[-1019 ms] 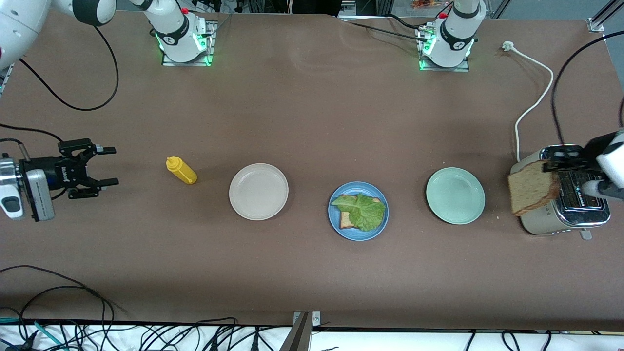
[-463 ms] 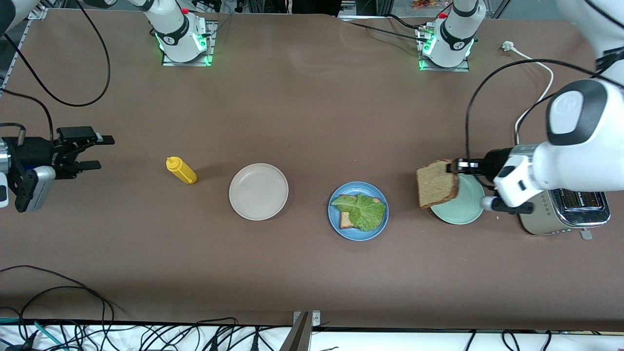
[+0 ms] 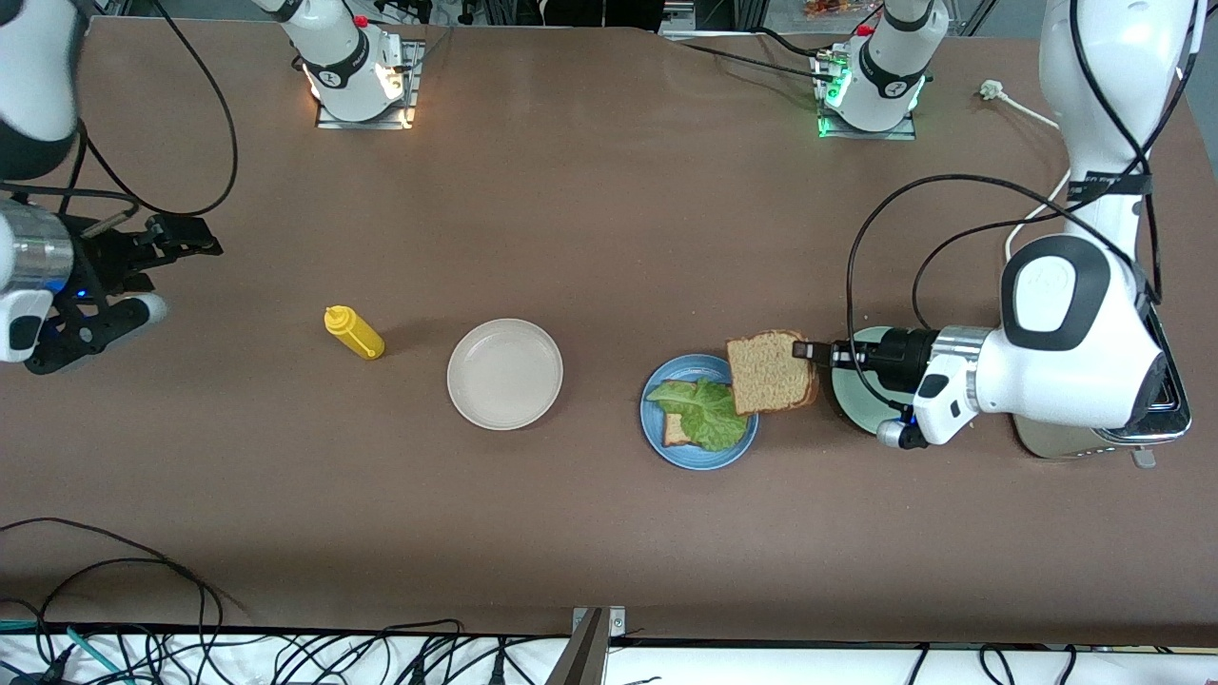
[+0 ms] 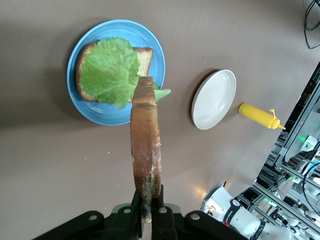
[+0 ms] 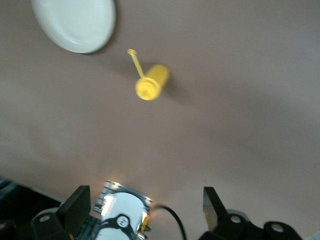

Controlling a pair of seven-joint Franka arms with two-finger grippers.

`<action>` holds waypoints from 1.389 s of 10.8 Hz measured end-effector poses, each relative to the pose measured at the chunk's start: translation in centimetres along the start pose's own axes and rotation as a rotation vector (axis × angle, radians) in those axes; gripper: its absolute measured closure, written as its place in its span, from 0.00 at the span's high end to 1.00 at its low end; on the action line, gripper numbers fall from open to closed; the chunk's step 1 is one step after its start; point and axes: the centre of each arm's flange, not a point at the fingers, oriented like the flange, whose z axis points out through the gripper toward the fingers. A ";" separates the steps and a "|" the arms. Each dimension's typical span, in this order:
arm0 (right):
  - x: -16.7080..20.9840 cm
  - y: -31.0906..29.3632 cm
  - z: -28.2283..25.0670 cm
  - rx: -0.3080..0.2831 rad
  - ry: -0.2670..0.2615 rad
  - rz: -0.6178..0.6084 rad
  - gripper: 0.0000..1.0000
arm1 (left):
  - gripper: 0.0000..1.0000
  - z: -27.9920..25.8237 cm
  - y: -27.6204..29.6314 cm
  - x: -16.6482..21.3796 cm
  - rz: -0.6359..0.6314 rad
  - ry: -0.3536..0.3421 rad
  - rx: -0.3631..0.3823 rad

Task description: Make sandwich in blue plate with both arms

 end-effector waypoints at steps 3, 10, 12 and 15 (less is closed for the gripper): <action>-1.3 -2.8 -1.1 -0.153 -0.070 0.112 1.00 | 0.09 3.3 -0.4 1.9 -0.022 0.003 -0.054; -11.8 -0.7 -1.2 -0.212 0.015 0.252 1.00 | 0.09 11.3 1.1 4.1 -0.017 0.033 -0.045; -14.3 -0.1 -0.8 -0.148 0.056 0.297 1.00 | 0.09 12.7 0.6 4.5 -0.027 0.020 -0.039; -12.4 0.4 1.6 -0.153 0.079 0.320 1.00 | 0.12 13.7 -1.7 5.6 -0.006 0.012 -0.032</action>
